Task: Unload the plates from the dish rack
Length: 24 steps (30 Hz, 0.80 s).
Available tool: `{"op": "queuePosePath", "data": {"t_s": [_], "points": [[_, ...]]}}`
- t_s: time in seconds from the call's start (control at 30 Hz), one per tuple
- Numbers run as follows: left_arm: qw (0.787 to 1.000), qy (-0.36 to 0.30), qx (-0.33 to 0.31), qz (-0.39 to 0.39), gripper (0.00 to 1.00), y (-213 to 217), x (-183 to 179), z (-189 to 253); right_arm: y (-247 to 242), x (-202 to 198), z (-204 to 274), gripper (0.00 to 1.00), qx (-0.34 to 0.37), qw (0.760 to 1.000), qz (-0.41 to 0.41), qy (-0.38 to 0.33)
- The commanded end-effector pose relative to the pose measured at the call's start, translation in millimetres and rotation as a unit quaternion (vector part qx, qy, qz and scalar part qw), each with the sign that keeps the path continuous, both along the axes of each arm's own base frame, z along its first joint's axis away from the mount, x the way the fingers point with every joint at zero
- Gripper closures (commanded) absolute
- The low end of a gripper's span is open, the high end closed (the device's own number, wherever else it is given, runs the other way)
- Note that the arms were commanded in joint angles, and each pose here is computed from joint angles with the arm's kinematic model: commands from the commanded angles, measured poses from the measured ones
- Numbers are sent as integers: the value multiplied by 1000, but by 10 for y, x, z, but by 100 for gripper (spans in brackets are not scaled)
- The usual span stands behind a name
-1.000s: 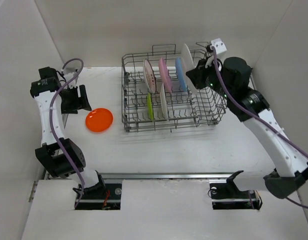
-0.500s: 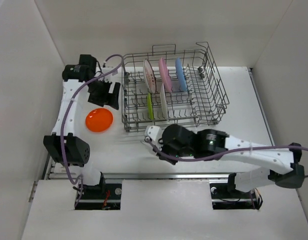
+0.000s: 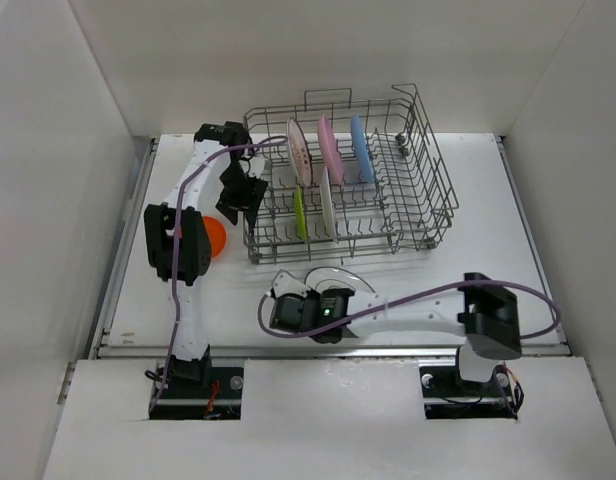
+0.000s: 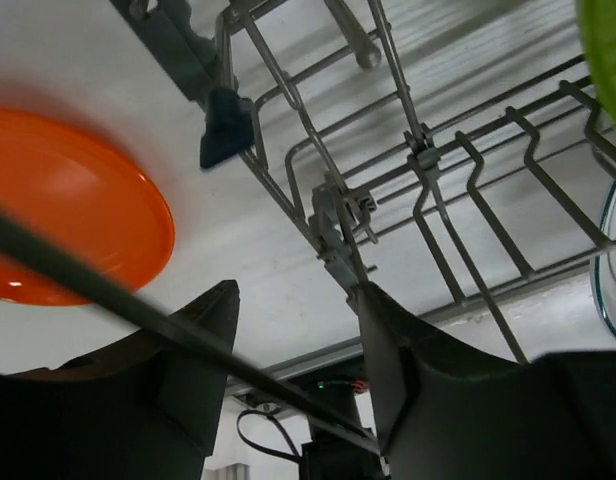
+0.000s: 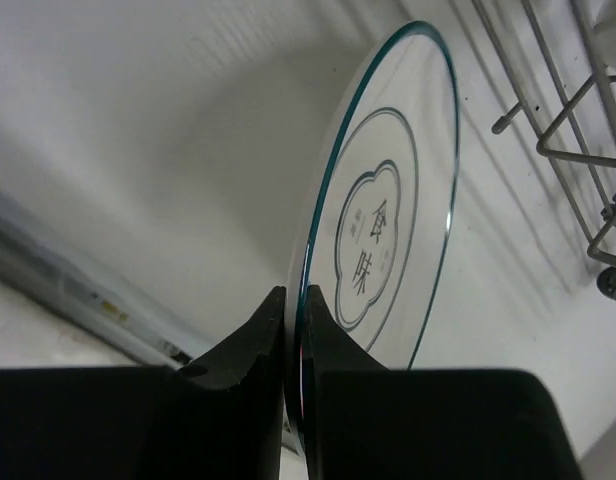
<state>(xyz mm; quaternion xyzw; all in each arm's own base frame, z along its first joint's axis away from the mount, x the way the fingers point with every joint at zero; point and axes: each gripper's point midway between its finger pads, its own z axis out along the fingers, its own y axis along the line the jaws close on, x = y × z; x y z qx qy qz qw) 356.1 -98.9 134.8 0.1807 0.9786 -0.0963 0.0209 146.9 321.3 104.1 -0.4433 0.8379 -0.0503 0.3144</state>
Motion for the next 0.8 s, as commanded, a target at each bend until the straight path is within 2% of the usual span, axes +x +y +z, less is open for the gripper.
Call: {"op": "queuePosePath", "data": {"t_s": [0.0, 0.03, 0.07, 0.1, 0.13, 0.17, 0.2, 0.23, 0.33, 0.43, 0.47, 0.5, 0.57, 0.67, 0.77], "points": [[1000, 13, 5, 4, 54, -3, -77, 109, 190, 19, -212, 94, 10, 999, -41, -6], [1000, 13, 0, 4, 68, -23, -56, 103, 244, 25, -330, 94, -1, 999, -46, -3], [1000, 22, 2, 4, 74, -25, -51, 40, 249, 20, -378, 86, -6, 999, -53, 0], [1000, 19, 2, 4, 80, -31, -19, 40, 275, 22, -404, 86, -6, 998, -57, 1], [1000, 24, -2, 4, 85, -47, -20, 10, 333, 33, -385, 79, -1, 998, -57, 1], [1000, 18, -3, 4, 95, -53, 7, 39, 329, 32, -417, 76, -5, 998, -57, 1], [1000, 24, -2, 4, 99, -54, 10, -9, 384, 23, -381, 73, 4, 998, -55, 6], [1000, 11, -5, 8, 100, -74, 91, 9, 442, 19, -381, 63, 16, 998, -54, 9], [1000, -20, 14, 15, 100, -19, 248, 48, 567, -19, -343, 48, 36, 998, -44, 24], [999, -29, 12, 21, 100, -27, 265, 108, 635, -54, -310, 23, 51, 997, -34, 35], [1000, -22, 2, 15, 99, -96, 230, 93, 641, -68, -316, 19, 52, 997, -33, 39], [999, -30, 0, 15, 96, -97, 230, 133, 668, -63, -246, 11, 65, 997, -32, 38], [999, -34, -6, 15, 88, -100, 169, 204, 684, -79, -93, 3, 84, 995, -25, 40], [998, -59, -7, 21, 75, -84, 145, 392, 809, -115, 340, 0, 146, 988, 0, 42], [991, -127, -26, 33, 64, -109, 218, 727, 897, -166, 914, 0, 230, 972, 16, 44]]}}
